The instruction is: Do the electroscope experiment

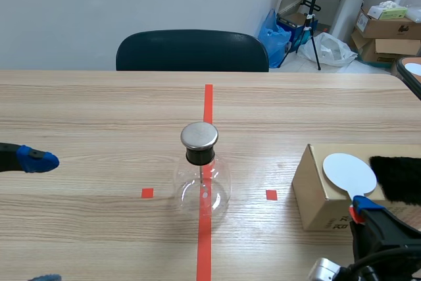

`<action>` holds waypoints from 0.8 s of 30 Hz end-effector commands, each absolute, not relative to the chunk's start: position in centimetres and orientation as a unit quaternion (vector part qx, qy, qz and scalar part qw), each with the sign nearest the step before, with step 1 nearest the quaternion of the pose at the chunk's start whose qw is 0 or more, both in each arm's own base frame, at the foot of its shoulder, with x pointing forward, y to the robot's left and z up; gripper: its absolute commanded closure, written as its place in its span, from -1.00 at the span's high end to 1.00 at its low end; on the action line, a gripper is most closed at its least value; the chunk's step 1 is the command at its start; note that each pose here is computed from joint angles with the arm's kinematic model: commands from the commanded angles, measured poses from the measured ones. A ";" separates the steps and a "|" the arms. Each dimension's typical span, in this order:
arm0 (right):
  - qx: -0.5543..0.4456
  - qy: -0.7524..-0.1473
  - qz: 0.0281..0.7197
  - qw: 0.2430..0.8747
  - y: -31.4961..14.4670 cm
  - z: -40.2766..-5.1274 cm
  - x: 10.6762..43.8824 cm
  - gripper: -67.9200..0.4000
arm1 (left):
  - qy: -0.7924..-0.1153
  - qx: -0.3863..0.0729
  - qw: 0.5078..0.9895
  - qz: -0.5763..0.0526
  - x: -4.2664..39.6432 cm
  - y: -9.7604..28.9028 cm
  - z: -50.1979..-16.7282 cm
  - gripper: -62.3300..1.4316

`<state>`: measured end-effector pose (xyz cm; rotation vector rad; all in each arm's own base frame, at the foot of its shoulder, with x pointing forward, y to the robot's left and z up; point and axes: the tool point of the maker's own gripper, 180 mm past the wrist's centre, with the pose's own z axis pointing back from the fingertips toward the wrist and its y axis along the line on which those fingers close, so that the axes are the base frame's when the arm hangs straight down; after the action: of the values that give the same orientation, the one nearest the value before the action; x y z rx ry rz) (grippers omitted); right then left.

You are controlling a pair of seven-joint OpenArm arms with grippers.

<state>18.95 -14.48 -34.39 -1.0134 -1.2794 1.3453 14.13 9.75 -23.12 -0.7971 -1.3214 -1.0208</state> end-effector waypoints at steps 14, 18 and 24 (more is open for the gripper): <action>-0.438 -0.536 0.546 0.473 -14.7 -33.3 19.0 0.08 | -0.579 -0.348 0.595 -0.436 14.2 9.7 -22.5 1.00; -0.438 -0.536 0.546 0.473 -14.7 -33.3 19.0 0.57 | -0.579 -0.348 0.595 -0.435 14.2 9.7 -22.5 1.00; -0.438 -0.536 0.546 0.472 -14.7 -33.3 19.0 1.00 | -0.580 -0.348 0.594 -0.435 14.2 9.7 -22.4 1.00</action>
<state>18.94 -14.40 -34.39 -1.0107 -1.2820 1.3482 14.13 9.75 -23.12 -0.7971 -1.3214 -1.0208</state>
